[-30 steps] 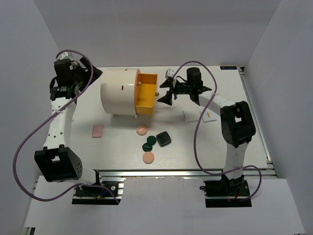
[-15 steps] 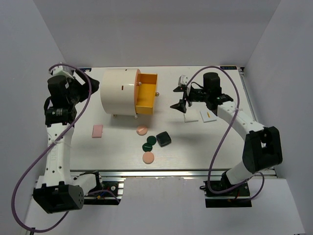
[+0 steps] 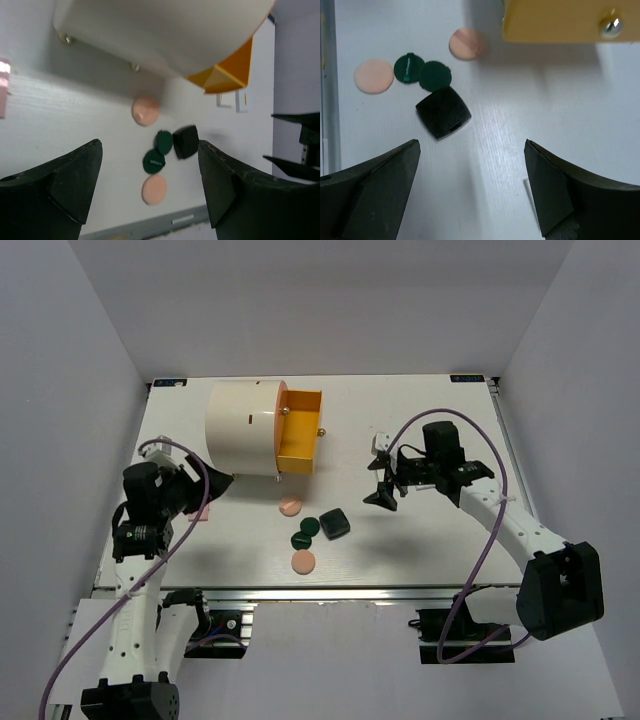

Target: Organize the makeup

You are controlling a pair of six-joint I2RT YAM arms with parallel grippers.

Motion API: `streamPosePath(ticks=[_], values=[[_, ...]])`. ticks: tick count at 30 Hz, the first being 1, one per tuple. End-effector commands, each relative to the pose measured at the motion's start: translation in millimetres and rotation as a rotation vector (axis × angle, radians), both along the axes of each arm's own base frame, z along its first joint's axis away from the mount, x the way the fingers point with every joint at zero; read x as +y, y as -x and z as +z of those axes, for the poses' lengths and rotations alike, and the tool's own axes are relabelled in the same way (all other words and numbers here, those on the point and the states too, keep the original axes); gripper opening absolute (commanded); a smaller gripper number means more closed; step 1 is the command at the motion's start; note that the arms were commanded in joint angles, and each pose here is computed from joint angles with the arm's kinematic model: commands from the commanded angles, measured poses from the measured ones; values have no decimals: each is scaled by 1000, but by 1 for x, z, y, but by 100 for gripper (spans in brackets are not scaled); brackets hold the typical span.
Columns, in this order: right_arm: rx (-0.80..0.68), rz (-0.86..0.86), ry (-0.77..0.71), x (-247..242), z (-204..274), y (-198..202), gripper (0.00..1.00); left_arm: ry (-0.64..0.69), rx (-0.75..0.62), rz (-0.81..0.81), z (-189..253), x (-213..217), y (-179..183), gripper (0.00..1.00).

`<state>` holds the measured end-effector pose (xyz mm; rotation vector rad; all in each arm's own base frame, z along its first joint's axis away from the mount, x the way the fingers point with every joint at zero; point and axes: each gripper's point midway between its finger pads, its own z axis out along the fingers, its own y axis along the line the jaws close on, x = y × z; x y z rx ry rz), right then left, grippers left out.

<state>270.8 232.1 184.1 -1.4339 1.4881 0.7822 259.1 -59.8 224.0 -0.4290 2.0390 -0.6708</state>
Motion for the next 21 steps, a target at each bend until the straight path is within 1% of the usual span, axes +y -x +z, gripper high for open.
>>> streamPosePath(ticks=[1, 2, 5, 6, 7, 8, 9, 10, 11, 12, 13, 14, 15, 16, 17, 19, 21], values=[[40, -76, 42, -9, -11, 2, 89, 75, 38, -79, -10, -25, 16, 86], [38, -89, 41, -10, -11, 0, 89, 77, 66, -119, -20, -38, 23, 86], [68, -160, 37, -11, -11, -9, 89, 70, 130, -116, -40, -54, 28, 86], [63, -193, 37, -13, -10, -16, 89, 57, 165, -181, -49, -75, 36, 86], [93, -226, 32, -12, -10, -20, 89, 46, 183, -141, -55, -77, 32, 86], [104, -258, 30, -13, -10, -25, 89, 27, 205, -203, -62, -97, 42, 86], [105, -300, 34, -16, -10, -31, 89, 13, 254, -192, -73, -105, 42, 86], [111, -313, 30, -16, -9, -34, 89, -29, 260, -155, -80, -104, 38, 86], [104, -315, 25, -16, -7, -34, 89, -59, 269, -166, -86, -113, 41, 85], [99, -324, 25, -17, -7, -35, 89, -75, 305, -142, -96, -116, 39, 85], [83, -322, 17, -17, -5, -34, 89, -99, 306, -102, -102, -113, 35, 83], [84, -316, 9, -16, -3, -32, 89, -86, 304, -82, -108, -116, 32, 76], [88, -312, 4, -15, -2, -31, 89, -89, 282, -61, -107, -116, 25, 73], [93, -313, -2, -15, 0, -30, 89, -77, 301, -13, -121, -112, 25, 72], [107, -317, -9, -14, 0, -29, 89, -34, 229, 24, -115, -115, 10, 72], [113, -318, -18, -14, 1, -28, 89, 46, 170, 83, -118, -117, -2, 71], [110, -324, -27, -14, 4, -29, 89, 61, 149, 119, -120, -116, -11, 69]])
